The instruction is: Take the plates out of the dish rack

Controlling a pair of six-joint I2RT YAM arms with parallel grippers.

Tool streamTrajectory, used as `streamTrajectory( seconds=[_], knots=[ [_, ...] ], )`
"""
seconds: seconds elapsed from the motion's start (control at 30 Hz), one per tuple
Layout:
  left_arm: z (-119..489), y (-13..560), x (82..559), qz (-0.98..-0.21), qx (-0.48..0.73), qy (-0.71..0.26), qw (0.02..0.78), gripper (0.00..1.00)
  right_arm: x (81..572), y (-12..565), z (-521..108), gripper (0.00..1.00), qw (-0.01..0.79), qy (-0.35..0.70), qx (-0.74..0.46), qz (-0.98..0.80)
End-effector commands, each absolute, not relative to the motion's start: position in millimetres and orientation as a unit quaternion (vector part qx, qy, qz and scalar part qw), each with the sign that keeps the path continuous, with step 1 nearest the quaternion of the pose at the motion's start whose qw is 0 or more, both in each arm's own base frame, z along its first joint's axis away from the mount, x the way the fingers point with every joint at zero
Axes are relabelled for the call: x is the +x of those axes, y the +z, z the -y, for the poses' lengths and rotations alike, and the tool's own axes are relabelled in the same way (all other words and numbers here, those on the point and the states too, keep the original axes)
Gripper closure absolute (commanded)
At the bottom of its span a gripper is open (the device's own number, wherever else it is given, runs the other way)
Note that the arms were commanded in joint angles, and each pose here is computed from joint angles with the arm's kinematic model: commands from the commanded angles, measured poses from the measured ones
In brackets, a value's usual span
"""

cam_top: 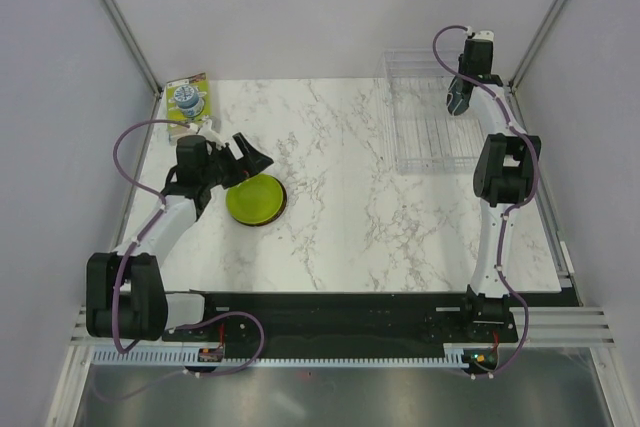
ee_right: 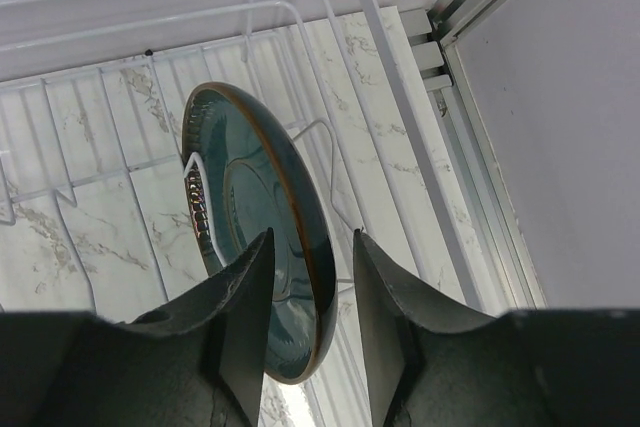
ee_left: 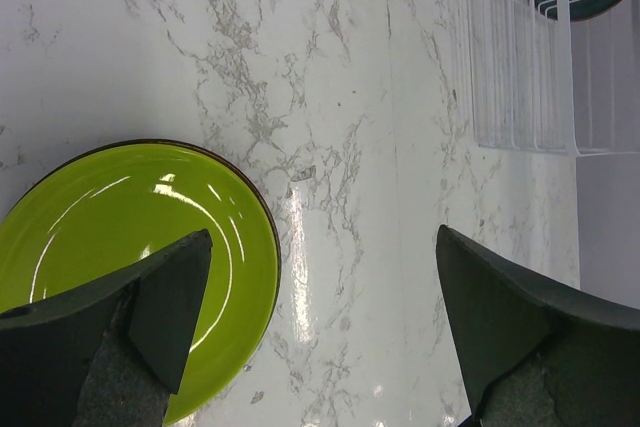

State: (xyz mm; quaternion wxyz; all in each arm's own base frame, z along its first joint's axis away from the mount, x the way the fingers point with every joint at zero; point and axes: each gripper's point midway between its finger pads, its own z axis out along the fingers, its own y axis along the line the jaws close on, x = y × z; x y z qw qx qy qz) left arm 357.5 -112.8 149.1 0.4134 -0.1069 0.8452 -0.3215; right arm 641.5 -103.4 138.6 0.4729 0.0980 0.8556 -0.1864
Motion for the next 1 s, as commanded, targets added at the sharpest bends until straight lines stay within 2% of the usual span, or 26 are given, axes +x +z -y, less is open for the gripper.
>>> streamTrajectory(
  seconds=[0.0,0.1,0.13,0.33,0.5,0.67,0.83,0.97],
  knots=[
    [116.8,169.2,368.8,-0.83,-0.076,-0.331,0.443,0.0,645.9,141.4,111.7,0.57,0.477,-0.197,0.093,-0.852],
    [116.8,168.0,368.6,-0.831,-0.077,-0.33,0.442,0.0,645.4,137.4,111.6,0.74,0.473,-0.195,0.09,-0.854],
    [116.8,166.3,368.8,-0.832,-0.077,-0.33,0.44,0.0,645.2,135.4,111.6,0.84,0.472,-0.196,0.089,-0.855],
    [117.1,165.4,368.7,-0.832,-0.077,-0.331,0.44,0.0,642.0,139.7,112.4,0.95,0.471,-0.201,0.08,-0.855],
    [117.9,164.6,368.5,-0.831,-0.079,-0.334,0.437,0.0,633.3,172.4,109.1,1.0,0.483,-0.26,0.072,-0.833],
    [118.7,167.6,367.6,-0.829,-0.078,-0.337,0.439,0.0,616.2,233.8,100.8,1.0,0.516,-0.348,0.071,-0.779],
    [119.7,172.4,366.7,-0.826,-0.076,-0.341,0.442,0.0,599.1,284.3,90.9,1.0,0.548,-0.386,0.088,-0.737],
    [120.5,171.8,364.6,-0.827,-0.075,-0.343,0.44,0.0,589.2,302.2,91.4,1.0,0.554,-0.396,0.092,-0.726]
  ],
)
